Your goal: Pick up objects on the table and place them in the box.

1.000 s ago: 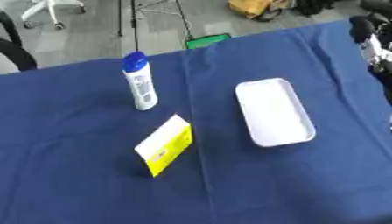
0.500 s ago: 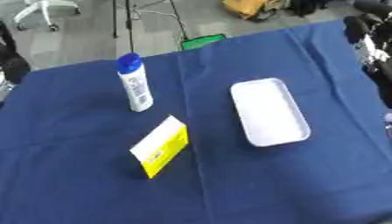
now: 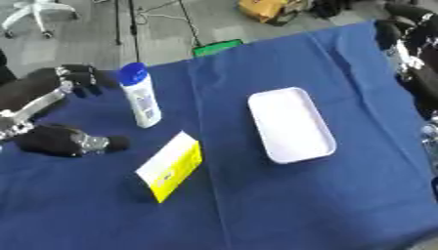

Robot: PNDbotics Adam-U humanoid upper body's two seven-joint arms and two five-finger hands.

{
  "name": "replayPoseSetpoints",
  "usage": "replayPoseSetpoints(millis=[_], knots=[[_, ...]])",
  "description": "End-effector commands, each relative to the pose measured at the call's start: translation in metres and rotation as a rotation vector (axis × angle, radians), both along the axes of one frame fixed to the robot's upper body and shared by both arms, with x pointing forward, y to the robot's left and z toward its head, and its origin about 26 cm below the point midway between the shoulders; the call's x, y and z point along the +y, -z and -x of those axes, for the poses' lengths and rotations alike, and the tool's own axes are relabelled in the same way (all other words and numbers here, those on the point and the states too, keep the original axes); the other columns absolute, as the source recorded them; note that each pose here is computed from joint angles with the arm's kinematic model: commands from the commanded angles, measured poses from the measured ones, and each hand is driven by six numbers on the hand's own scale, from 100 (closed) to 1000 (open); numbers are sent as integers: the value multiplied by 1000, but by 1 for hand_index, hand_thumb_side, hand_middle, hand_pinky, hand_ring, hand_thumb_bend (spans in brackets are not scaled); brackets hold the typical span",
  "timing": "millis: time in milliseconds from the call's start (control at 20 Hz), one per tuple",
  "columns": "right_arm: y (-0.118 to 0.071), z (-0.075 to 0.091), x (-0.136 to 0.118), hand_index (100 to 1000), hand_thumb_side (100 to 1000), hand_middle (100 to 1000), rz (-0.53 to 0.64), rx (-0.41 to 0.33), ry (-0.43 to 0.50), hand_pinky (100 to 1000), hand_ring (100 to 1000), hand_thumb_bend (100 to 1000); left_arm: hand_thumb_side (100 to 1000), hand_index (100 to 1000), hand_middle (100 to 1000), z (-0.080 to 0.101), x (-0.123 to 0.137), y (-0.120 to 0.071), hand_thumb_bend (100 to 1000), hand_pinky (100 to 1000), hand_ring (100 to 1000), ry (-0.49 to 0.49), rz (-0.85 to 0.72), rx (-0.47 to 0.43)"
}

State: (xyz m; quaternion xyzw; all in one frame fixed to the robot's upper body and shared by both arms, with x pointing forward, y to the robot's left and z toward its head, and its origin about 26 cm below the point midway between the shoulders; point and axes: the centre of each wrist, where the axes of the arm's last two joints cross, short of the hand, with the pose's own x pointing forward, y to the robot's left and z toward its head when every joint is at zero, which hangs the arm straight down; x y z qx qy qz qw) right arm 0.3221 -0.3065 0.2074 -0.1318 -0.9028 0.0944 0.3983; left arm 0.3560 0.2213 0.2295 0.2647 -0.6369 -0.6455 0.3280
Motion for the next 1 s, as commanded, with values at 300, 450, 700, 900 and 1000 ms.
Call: replayPoseSetpoints(millis=[300,450,700,900,1000], knots=[[-10,1,0,822,470,855,23,-29,-12,830,826,410,712,818,670,-20,-28,32,906,627,629,-32,-190,47],[-10,0,1,822,470,854,22,-30,-19,830,826,410,714,816,665,-27,-44,43,908,625,627,-26,-220,48],[-10,0,2,822,470,854,22,-30,-23,830,826,410,709,803,642,-34,-59,54,909,620,612,-10,-242,31],[-11,0,2,821,470,854,22,-31,-24,830,827,410,646,733,554,-38,-65,65,825,542,531,3,-277,34],[-11,0,3,821,470,854,22,-31,-25,830,827,410,621,703,533,-41,-67,72,785,518,512,2,-291,34]])
